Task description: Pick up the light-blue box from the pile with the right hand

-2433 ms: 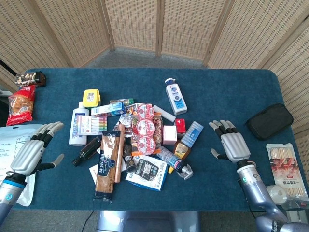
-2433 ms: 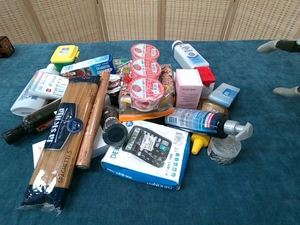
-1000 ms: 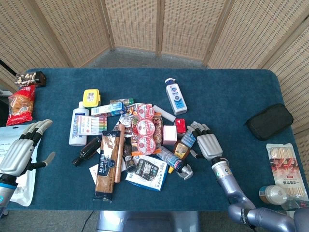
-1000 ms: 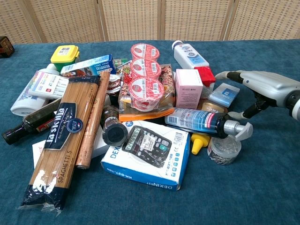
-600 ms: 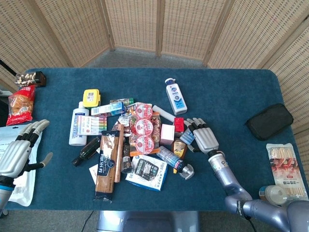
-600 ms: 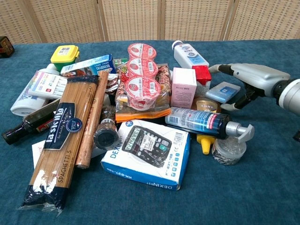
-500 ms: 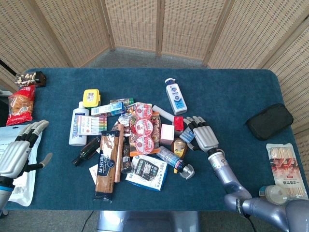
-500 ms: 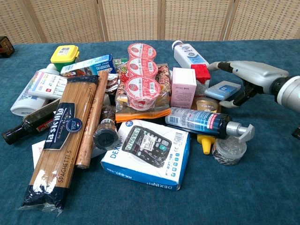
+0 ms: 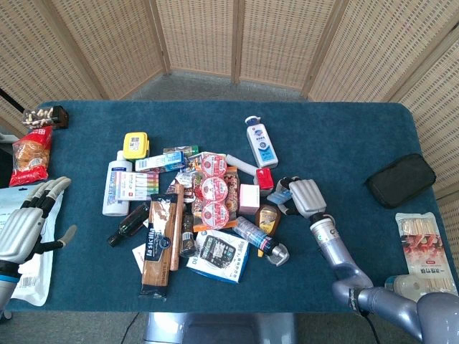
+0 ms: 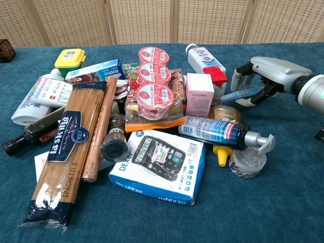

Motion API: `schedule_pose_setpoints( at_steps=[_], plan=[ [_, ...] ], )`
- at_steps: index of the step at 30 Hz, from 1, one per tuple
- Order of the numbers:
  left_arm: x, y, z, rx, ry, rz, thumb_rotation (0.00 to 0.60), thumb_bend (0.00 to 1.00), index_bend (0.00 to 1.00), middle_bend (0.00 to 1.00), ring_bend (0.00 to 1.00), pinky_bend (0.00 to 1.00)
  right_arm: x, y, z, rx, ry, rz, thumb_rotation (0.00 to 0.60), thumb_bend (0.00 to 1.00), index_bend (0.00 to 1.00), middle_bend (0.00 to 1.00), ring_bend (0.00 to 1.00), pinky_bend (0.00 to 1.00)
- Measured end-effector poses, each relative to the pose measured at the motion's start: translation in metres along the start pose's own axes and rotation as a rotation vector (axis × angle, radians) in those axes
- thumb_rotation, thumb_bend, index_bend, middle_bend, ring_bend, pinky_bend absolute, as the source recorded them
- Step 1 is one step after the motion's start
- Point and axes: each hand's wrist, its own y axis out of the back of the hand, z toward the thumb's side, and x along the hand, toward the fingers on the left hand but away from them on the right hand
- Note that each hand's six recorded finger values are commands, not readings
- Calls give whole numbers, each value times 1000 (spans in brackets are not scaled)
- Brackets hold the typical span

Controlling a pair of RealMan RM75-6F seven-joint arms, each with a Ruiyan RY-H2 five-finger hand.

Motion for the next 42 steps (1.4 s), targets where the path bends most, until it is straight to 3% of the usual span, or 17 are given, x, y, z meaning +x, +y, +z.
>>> schedule_pose_setpoints(
  at_steps=[12,24,30,42],
  plan=[
    [6,-6,2,-6,-8,-12,600,417,0,0,0,0,13,34,-12,16,0,-71,600,442,508,693,846,841],
    [11,-12,8,-14,-25,-19,600,417,0,0,0,0,30,87,-1,24,39,-158,600,445,530,725,898,850],
    [10,-14,7,-19,-27,-17,600,415,0,0,0,0,34,123,17,6,74,-209,600,444,538,737,929,850],
    [3,-14,-3,-38,-14,-4,600,417,0,0,0,0,28,222,68,-25,142,-363,600,444,546,747,950,850]
  ],
)
